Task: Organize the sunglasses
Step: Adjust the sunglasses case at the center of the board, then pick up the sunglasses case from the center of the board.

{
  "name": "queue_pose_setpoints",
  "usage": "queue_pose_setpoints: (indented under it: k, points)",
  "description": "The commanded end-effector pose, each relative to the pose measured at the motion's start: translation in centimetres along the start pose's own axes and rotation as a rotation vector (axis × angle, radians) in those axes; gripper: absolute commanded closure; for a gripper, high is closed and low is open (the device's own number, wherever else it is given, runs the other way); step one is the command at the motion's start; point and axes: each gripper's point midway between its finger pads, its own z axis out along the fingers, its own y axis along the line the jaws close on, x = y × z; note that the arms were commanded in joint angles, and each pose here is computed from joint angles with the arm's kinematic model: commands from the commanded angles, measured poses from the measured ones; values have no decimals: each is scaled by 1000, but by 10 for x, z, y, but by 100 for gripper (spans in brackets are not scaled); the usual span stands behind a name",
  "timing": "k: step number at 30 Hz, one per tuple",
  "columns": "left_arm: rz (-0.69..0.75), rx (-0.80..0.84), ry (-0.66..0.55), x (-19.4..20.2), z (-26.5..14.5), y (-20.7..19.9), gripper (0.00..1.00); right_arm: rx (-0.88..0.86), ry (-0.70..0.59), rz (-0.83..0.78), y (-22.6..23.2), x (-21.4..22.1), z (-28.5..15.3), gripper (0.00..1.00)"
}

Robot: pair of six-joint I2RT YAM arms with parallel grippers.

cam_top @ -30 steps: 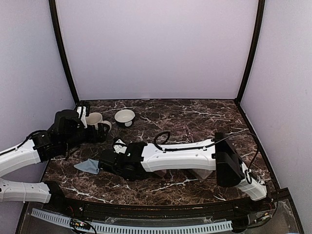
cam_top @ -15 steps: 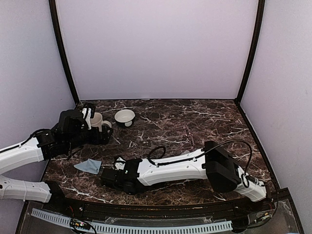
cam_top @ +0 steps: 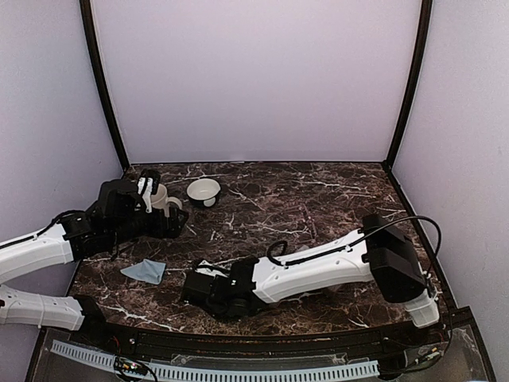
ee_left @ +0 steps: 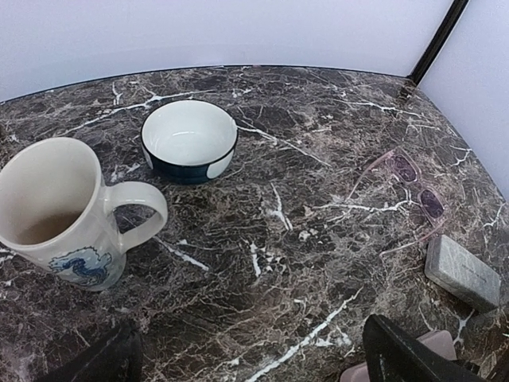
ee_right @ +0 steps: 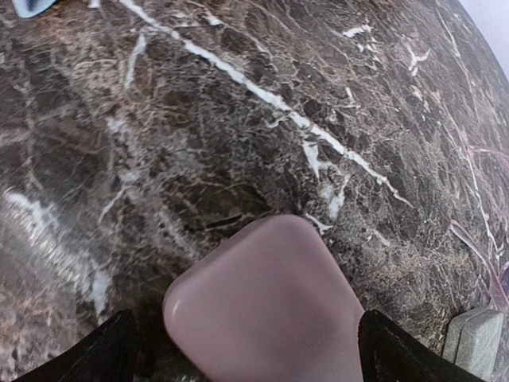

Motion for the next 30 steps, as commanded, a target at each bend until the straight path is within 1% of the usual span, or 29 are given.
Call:
queue_pose_setpoints:
  k: [1,5,9,13,16,22,27,30]
  points:
    - [15,46,10,7,3,-6,1,-175,-72,62,1,-20,-27,0]
    - [20,83,14,12,4,-11,1,-263,-54,84,-28,-1,-30,0]
    - [27,98,25,16,7,-13,1,-332,-22,78,-53,31,-30,0]
    - [31,102,38,20,11,-14,1,-428,-4,12,-58,54,-37,0]
    - [31,108,45,21,14,-16,1,-435,2,-46,-60,63,-37,0]
    - [29,115,63,27,19,-17,1,-442,32,-107,-60,76,-27,0]
    - [29,123,73,29,24,-20,1,-415,40,-133,-65,74,-15,0]
    - [28,130,89,33,28,-22,1,-433,31,-157,-63,71,-12,3]
